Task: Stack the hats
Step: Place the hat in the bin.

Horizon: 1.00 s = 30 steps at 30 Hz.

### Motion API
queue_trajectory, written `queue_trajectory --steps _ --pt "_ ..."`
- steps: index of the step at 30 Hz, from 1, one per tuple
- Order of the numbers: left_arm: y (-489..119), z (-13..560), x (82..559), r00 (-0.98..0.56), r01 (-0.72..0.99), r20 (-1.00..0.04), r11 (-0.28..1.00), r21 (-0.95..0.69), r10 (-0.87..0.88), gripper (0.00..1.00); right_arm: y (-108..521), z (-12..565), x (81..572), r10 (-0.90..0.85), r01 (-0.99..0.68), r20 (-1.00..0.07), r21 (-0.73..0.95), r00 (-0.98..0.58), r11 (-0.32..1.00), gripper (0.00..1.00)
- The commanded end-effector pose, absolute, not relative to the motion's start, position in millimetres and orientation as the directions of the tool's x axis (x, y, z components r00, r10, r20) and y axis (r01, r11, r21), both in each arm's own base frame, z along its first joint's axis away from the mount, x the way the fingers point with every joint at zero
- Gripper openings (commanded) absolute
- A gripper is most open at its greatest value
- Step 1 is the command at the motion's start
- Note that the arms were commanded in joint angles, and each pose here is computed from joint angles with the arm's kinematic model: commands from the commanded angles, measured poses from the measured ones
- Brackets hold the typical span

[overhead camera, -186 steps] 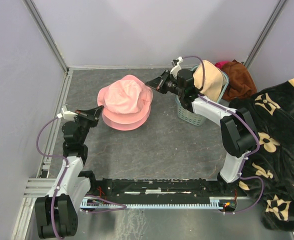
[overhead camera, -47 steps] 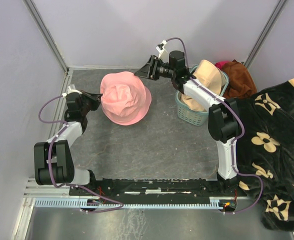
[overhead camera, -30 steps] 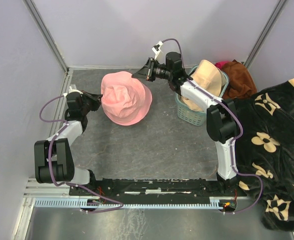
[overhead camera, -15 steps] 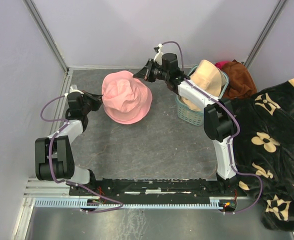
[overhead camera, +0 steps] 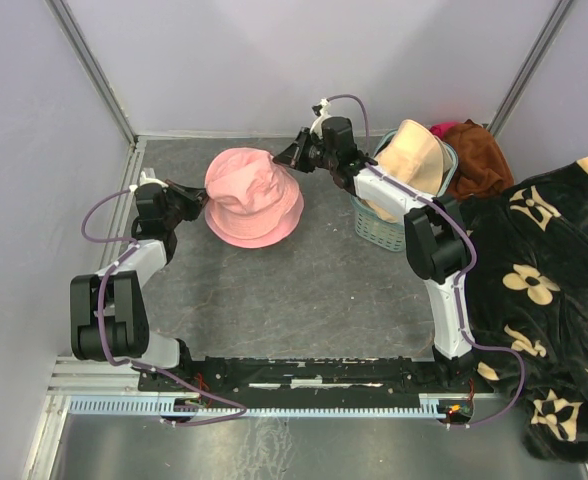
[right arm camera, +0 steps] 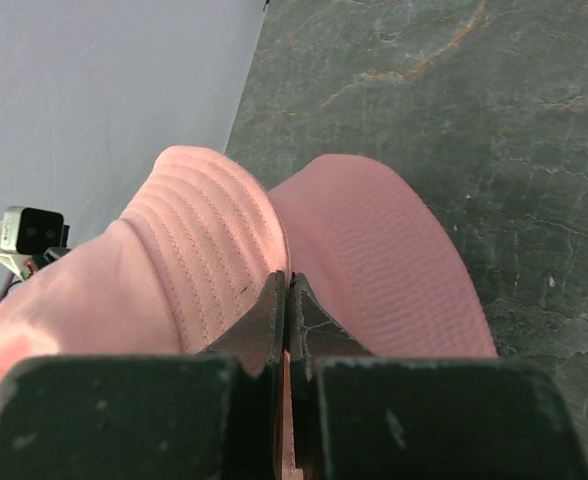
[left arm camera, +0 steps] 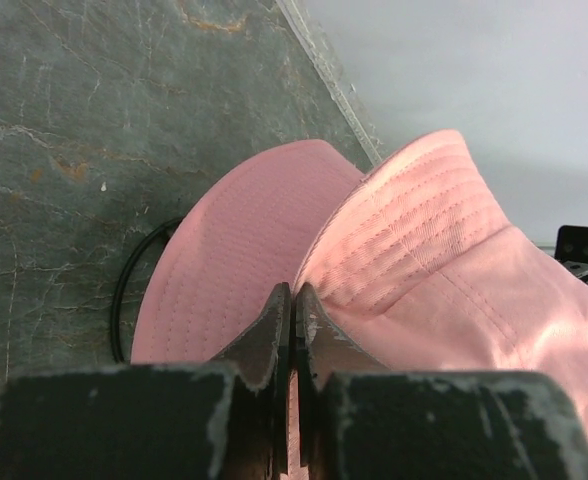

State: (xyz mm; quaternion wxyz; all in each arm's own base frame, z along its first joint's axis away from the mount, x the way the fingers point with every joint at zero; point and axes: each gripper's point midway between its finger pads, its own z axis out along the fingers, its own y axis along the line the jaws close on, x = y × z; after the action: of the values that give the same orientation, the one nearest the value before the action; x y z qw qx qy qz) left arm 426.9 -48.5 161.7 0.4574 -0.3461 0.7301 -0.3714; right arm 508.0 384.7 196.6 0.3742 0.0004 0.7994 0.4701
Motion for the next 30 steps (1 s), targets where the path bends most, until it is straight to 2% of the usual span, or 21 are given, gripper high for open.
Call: queue_trajectory --steps 1,10,12,13,16,18,24,30 --pt "-48 185 430 -0.31 -0.097 -0.451 0.5 -0.861 -0.837 0.03 366 181 512 0.37 -0.308 -0.626 0.711 -0.686 0.632 0.01" --pt "-47 197 418 -0.289 -0.084 -0.457 0.498 -0.863 -0.841 0.03 359 213 504 0.377 -0.341 -0.661 0.696 -0.649 0.632 0.01" --pt "-47 195 415 -0.289 -0.09 -0.453 0.495 -0.864 -0.844 0.03 360 216 502 0.377 -0.342 -0.661 0.696 -0.649 0.632 0.08" --pt "-47 194 413 -0.289 -0.091 -0.452 0.494 -0.865 -0.844 0.03 359 217 501 0.378 -0.341 -0.661 0.696 -0.648 0.632 0.16" --pt "-47 191 409 -0.29 -0.096 -0.452 0.495 -0.863 -0.844 0.03 354 226 497 0.392 -0.339 -0.67 0.692 -0.631 0.637 0.31" --pt "-47 189 408 -0.293 -0.102 -0.45 0.495 -0.863 -0.844 0.03 350 236 494 0.404 -0.343 -0.68 0.688 -0.612 0.639 0.36" --pt "-49 185 405 -0.302 -0.105 -0.445 0.494 -0.863 -0.843 0.03 336 256 481 0.445 -0.34 -0.692 0.69 -0.569 0.638 0.45" --pt "-48 185 403 -0.297 -0.107 -0.452 0.5 -0.86 -0.841 0.03 322 257 463 0.497 -0.315 -0.672 0.717 -0.549 0.622 0.48"
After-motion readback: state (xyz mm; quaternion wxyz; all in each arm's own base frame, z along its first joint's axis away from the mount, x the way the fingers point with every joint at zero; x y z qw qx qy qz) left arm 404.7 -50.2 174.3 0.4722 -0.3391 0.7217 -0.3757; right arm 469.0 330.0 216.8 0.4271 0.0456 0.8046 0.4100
